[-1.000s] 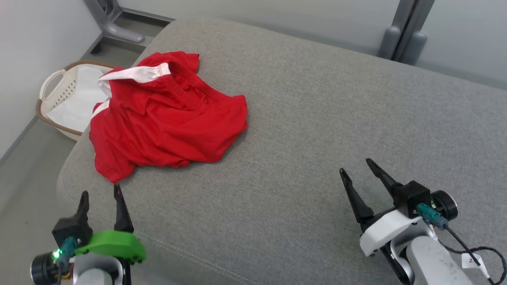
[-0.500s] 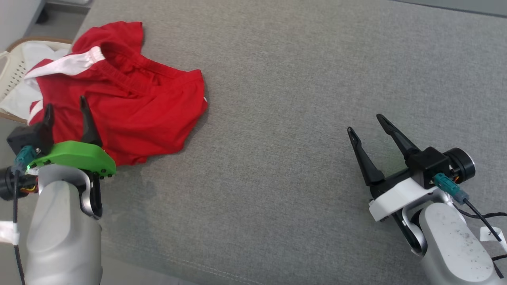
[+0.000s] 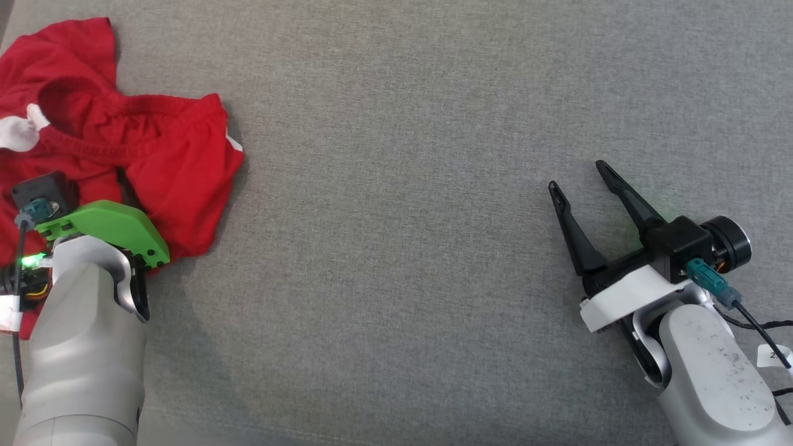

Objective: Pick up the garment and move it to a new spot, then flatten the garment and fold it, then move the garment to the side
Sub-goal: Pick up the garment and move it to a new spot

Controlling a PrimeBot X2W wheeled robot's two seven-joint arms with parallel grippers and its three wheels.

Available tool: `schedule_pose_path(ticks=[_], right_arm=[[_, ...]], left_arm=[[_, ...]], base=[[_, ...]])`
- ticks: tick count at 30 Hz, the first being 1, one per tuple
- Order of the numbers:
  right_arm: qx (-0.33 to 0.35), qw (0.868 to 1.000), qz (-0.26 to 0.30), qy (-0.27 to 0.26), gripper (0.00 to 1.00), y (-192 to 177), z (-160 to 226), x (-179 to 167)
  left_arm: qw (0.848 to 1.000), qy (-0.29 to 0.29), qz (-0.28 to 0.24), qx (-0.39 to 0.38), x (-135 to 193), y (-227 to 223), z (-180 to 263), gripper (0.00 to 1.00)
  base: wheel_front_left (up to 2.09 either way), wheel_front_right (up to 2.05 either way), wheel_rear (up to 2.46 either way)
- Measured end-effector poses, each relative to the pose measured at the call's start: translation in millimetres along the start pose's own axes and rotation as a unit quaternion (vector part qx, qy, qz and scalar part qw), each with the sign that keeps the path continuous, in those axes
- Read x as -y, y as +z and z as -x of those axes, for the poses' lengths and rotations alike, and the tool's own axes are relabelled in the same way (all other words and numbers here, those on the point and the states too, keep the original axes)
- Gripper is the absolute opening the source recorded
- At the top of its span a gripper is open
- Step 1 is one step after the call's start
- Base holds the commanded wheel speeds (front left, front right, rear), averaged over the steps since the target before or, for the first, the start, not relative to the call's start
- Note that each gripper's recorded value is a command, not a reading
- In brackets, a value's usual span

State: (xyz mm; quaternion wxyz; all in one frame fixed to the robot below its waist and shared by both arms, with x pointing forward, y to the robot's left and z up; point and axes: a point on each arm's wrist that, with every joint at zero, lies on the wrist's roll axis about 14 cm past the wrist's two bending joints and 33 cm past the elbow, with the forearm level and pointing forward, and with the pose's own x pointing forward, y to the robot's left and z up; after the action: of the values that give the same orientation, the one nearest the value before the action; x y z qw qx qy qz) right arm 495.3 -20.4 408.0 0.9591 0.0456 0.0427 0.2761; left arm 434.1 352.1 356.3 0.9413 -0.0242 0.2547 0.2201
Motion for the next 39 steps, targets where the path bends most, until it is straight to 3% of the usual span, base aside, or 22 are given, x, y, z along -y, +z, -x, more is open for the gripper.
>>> schedule_pose_path(ticks=[1, 2, 6, 11, 14, 19, 23, 29, 39], right_arm=[[-0.001, 1.0, 0.0, -0.002, 1.0, -1, 1, 1], [-0.001, 1.0, 0.0, -0.006, 1.0, -1, 2, 3], [0.001, 1.0, 0.002, -0.015, 1.0, 4, 6, 8], [0.009, 1.0, -0.002, -0.022, 1.0, 15, 13, 4], [0.017, 0.999, -0.003, -0.027, 1.0, 25, 19, 1], [0.027, 0.999, -0.005, -0.036, 1.0, 38, 32, -4], [0.038, 0.998, 0.0, -0.049, 1.0, 51, 45, -3], [0.046, 0.996, 0.003, -0.078, 1.0, 62, 68, 6], [0.058, 0.987, 0.013, -0.147, 1.0, 76, 114, 36]], left_arm=[[1.0, 0.0, 0.001, -0.005, 1, -3, -1, 0.23], [1.0, 0.0, 0.001, -0.01, 2, -4, -2, 0.0], [1.0, -0.005, 0.002, -0.003, 6, -1, -1, 0.0], [0.998, -0.019, 0.007, 0.067, 9, 43, 3, 0.0], [0.987, -0.039, 0.003, 0.155, 16, 100, 12, 0.0], [0.967, -0.072, 0.003, 0.246, 29, 152, 42, 0.0], [0.943, -0.123, 0.013, 0.31, 61, 189, 72, 0.0], [0.91, -0.216, 0.029, 0.353, 128, 210, 108, 0.0], [0.855, -0.413, 0.042, 0.31, 267, 176, 165, 0.0]], base=[[0.0, 0.0, 0.0], [0.0, 0.0, 0.0], [0.0, 0.0, 0.0], [0.0, 0.0, 0.0], [0.0, 0.0, 0.0], [0.0, 0.0, 0.0], [0.0, 0.0, 0.0], [0.0, 0.0, 0.0], [0.0, 0.0, 0.0]])
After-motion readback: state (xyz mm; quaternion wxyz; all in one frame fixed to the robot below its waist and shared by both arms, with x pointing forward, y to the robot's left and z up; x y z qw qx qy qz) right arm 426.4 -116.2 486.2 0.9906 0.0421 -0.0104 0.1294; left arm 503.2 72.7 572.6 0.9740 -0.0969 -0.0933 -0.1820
